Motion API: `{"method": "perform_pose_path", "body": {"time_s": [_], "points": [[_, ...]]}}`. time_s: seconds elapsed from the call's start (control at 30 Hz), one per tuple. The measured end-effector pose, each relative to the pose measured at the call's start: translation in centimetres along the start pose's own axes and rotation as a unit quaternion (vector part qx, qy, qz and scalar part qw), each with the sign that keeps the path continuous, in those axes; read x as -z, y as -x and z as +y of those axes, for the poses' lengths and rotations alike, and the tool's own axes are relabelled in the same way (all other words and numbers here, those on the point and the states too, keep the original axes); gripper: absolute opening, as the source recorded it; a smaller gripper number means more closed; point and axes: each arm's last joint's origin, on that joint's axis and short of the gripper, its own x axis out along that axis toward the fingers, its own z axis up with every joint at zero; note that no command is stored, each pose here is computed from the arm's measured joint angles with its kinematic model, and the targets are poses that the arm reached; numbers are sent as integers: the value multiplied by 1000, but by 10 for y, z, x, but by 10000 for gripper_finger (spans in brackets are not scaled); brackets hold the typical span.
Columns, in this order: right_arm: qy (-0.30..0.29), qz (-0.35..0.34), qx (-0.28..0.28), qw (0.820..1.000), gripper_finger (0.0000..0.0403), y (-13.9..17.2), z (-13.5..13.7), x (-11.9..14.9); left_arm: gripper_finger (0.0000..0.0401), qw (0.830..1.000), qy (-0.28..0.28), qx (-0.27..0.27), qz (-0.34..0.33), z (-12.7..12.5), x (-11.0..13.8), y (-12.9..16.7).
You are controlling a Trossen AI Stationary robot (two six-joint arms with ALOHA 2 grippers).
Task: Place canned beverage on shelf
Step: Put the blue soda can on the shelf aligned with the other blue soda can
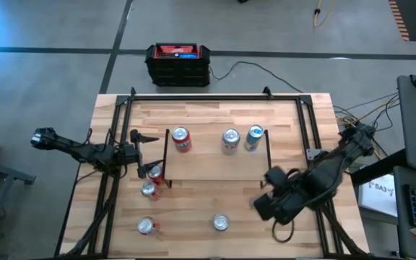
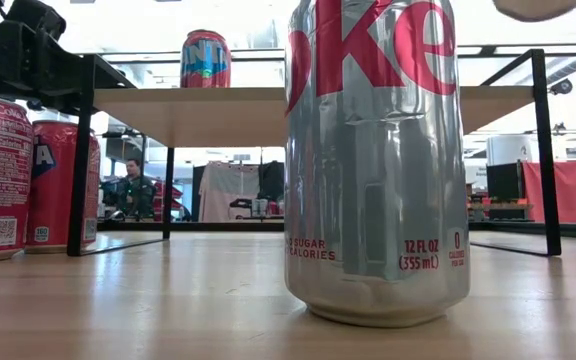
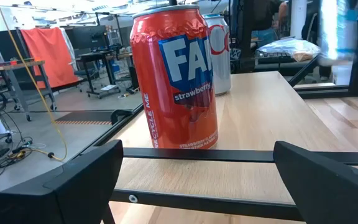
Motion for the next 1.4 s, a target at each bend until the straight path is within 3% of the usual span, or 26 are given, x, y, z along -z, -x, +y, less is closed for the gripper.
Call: {"method": "perform_pose_path", "body": {"time_s": [0.23,0.73,1.13,1.4], "points": [[57,-50,-7,997,246,17,-15,-16,400,1000,0,0,0,0,0,0],[223,-63,52,971,246,-6,-7,-60,400,1000,0,0,0,0,0,0],[307,-55,68,948,247,-11,-6,-72,400,1000,0,0,0,0,0,0],[332,-58,76,938,247,-11,-8,-81,400,1000,0,0,0,0,0,0]]}}
